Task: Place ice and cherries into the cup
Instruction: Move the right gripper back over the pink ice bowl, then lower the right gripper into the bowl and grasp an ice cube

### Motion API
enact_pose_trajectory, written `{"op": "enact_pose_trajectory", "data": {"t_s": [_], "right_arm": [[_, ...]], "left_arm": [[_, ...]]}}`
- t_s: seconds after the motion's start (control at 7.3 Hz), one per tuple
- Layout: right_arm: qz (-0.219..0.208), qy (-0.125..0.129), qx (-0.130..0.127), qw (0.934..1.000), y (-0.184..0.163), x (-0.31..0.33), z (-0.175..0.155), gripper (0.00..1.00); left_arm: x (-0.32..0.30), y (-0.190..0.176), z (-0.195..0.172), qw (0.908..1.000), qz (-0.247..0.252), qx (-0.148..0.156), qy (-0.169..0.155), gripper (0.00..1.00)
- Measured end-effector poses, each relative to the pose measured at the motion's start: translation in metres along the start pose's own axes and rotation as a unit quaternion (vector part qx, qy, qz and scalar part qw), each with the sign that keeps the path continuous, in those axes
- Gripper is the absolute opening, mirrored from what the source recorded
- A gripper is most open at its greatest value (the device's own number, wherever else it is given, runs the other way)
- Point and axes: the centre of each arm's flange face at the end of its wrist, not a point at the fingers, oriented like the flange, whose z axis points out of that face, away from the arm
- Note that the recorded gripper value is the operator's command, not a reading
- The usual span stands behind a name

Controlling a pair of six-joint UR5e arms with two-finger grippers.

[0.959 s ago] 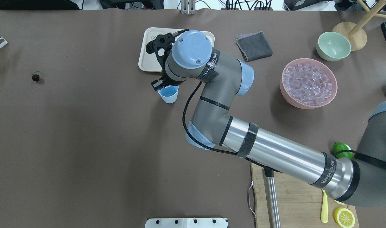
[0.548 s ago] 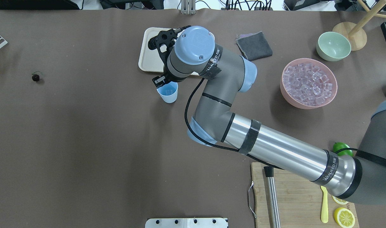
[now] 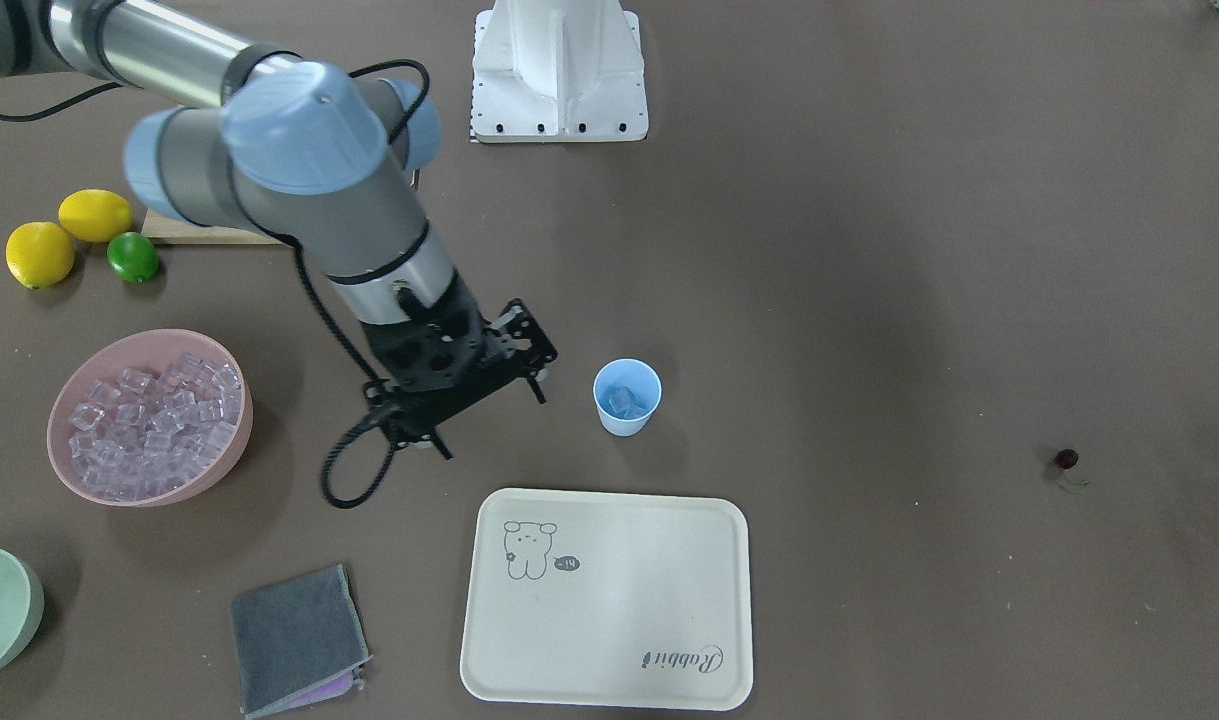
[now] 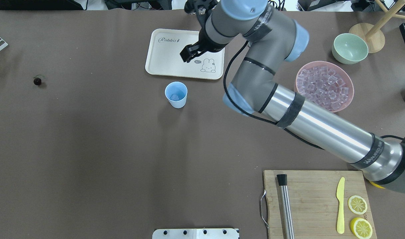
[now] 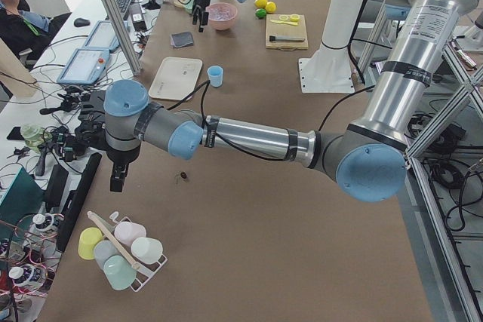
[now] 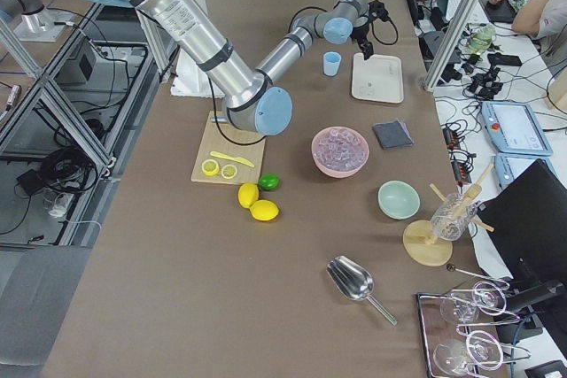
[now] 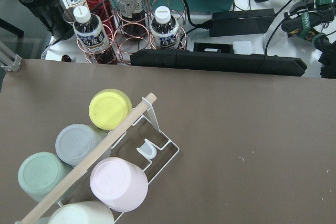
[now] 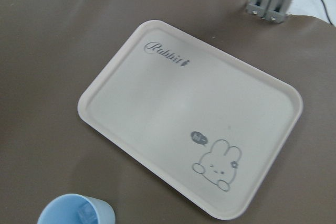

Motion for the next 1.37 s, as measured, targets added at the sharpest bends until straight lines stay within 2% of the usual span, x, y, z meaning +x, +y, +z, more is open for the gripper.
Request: {"op": "enact_pose_trajectory", "data": {"t_s": [0.27, 0.41, 0.82, 1.37], "right_arm": [[0.041, 0.043, -0.006, 0.9982, 0.043, 0.073, -0.049, 1.0], [0.056, 0.062, -0.009, 0.9964, 0.066, 0.102, -0.058, 1.0], [0.091, 0.123, -0.041, 0.9874, 0.131, 0.169, -0.04, 1.0], [0.123, 0.146, -0.089, 0.9776, 0.178, 0.195, 0.0, 1.0]], "left_arm": [[0.003, -0.001, -0.003, 1.0, 0.003, 0.004, 0.0, 0.98], [0.004, -0.001, -0.004, 1.0, 0.004, 0.005, 0.0, 0.98], [0.006, -0.001, -0.007, 0.9999, 0.009, 0.009, 0.001, 0.98], [0.01, -0.001, -0.008, 0.9998, 0.014, 0.011, 0.002, 0.98]]}}
